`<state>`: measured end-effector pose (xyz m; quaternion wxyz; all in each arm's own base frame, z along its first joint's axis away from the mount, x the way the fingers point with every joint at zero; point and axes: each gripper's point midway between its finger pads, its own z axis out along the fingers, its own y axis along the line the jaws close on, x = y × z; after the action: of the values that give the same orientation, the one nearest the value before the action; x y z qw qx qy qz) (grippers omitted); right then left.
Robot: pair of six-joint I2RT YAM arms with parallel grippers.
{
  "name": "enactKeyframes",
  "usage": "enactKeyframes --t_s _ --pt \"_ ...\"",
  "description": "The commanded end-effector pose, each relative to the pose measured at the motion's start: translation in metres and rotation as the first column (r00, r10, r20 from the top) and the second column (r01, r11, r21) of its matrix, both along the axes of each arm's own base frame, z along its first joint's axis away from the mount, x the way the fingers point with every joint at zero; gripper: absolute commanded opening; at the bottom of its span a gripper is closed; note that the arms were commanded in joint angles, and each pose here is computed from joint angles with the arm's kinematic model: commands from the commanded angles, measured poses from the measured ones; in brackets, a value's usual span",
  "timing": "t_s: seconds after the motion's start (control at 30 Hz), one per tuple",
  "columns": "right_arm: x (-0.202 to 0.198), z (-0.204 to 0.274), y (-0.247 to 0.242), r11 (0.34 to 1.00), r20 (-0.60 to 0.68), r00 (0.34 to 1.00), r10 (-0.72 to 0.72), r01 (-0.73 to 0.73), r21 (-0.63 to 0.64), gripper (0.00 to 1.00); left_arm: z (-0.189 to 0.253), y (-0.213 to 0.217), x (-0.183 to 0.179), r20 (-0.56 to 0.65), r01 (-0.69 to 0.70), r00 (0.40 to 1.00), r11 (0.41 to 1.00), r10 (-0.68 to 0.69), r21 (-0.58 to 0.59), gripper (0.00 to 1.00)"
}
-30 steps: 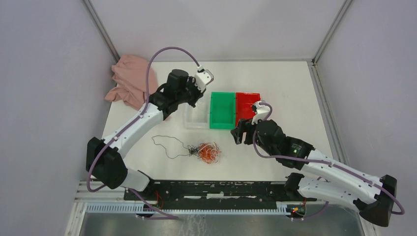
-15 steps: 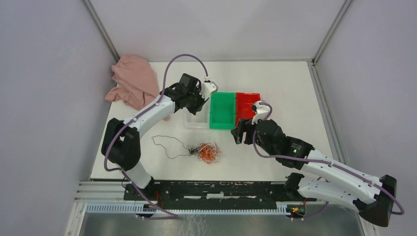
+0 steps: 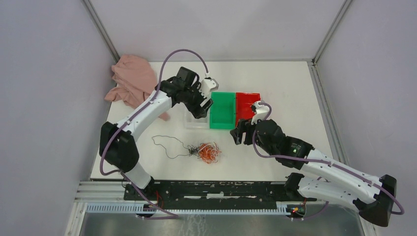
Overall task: Untangle the cables
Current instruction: Move the bin to the center of the board.
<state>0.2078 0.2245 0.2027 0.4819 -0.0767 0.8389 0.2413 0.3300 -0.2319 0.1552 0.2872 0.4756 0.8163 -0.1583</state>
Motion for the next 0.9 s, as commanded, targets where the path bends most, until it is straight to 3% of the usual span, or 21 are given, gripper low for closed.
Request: enactKeyframes --t_s 0.0,0.2,0.47,0.63,0.87 --pt "0.005 0.018 0.007 0.998 0.027 1.0 -0.006 0.004 0.062 0.74 0.05 -0.003 -0.01 0.065 0.06 0.996 0.994 -0.054 -0.091 0.82" --pt "0.005 0.018 0.008 0.998 0.023 1.0 -0.004 0.003 0.064 0.74 0.058 0.016 -0.001 0.042 0.008 0.999 0.995 -0.004 -0.101 0.76" --pt "0.004 0.01 0.007 0.998 0.011 1.0 -0.005 0.004 0.056 0.74 0.021 0.128 0.078 0.088 -0.287 0.953 0.957 0.289 -0.03 0.71" --pt "0.005 0.006 0.01 0.999 0.004 1.0 0.002 -0.002 0.052 0.74 -0.016 0.162 0.094 0.12 -0.301 0.949 0.951 0.292 0.072 0.73" --pt "0.006 -0.003 0.018 0.999 -0.019 1.0 0.014 -0.013 0.051 0.74 -0.061 0.169 0.113 0.113 -0.282 0.956 0.953 0.27 0.109 0.77"
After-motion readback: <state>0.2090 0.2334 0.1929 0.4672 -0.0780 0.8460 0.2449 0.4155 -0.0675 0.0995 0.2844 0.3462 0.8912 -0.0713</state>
